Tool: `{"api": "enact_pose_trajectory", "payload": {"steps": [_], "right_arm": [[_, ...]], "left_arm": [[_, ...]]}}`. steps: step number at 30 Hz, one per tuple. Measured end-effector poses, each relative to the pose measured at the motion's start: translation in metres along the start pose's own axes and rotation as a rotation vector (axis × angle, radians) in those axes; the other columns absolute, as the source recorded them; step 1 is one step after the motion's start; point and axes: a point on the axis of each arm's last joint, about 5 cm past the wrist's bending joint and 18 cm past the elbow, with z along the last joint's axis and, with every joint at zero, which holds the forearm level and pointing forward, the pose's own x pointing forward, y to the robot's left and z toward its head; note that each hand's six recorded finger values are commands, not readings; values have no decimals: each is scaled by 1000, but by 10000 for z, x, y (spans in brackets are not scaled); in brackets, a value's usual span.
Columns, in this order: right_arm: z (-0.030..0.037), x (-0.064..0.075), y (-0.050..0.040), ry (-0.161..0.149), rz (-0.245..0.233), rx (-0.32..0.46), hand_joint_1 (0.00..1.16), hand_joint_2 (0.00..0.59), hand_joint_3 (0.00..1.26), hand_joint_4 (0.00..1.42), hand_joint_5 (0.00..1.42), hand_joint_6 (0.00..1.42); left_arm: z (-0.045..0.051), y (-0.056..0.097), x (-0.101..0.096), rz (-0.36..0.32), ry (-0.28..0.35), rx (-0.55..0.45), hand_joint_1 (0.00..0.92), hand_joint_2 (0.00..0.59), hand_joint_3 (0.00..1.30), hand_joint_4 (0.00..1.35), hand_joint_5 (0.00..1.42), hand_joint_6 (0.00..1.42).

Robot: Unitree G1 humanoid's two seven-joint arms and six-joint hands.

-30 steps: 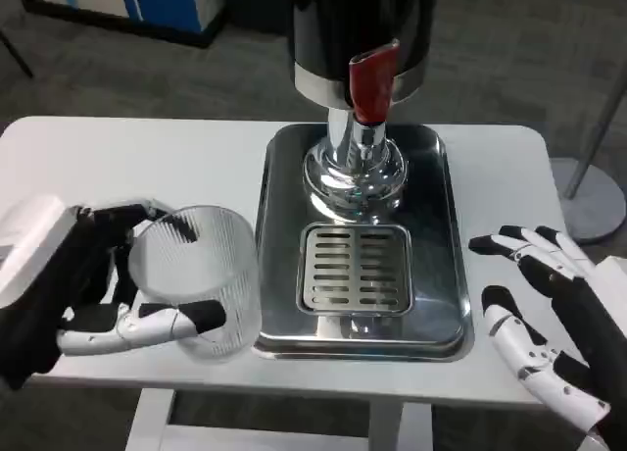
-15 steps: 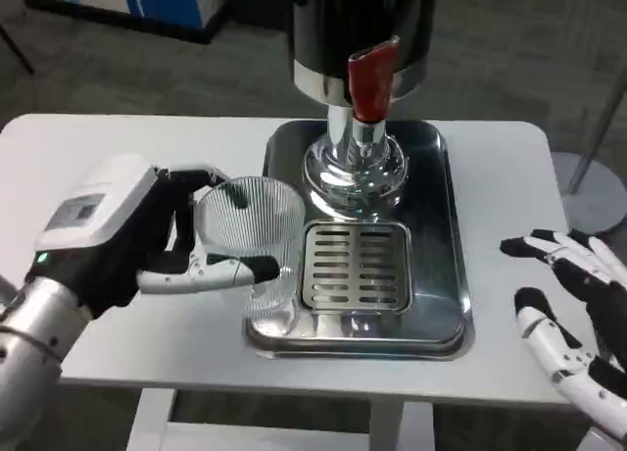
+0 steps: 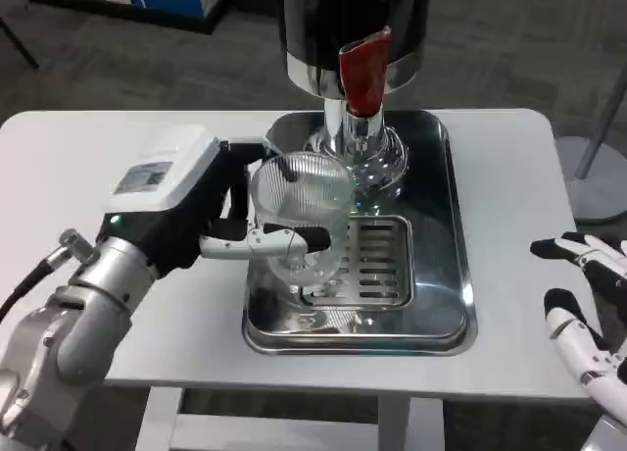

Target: Grasp the cup under the faucet to collect the drink, then remove the cup.

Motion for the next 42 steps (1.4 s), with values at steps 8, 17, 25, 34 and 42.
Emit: {"api": "enact_pose_trajectory", "payload": {"steps": [8,17,25,34,42], "right_arm": [[-14,-16,-11,9,-3,2,82,539,206,84,0,176],[-20,-18,-20,2,-9,8,82,539,206,84,0,176],[-26,-29,-22,1,-15,7,82,539,213,84,1,177],[-25,-27,-24,-13,-17,22,88,538,216,85,2,204],[-41,-45,-37,-12,-29,26,111,544,228,102,14,226]], "left_arm": [[106,-59,92,-14,-59,-9,244,119,972,1144,1362,1424],[209,-44,195,-49,-103,31,207,113,754,772,1082,1416],[230,-9,209,-55,-91,66,91,104,636,580,960,1388],[221,99,199,-33,-87,107,77,106,648,510,829,1286],[220,155,194,-70,-67,139,63,81,487,190,375,763]]}}
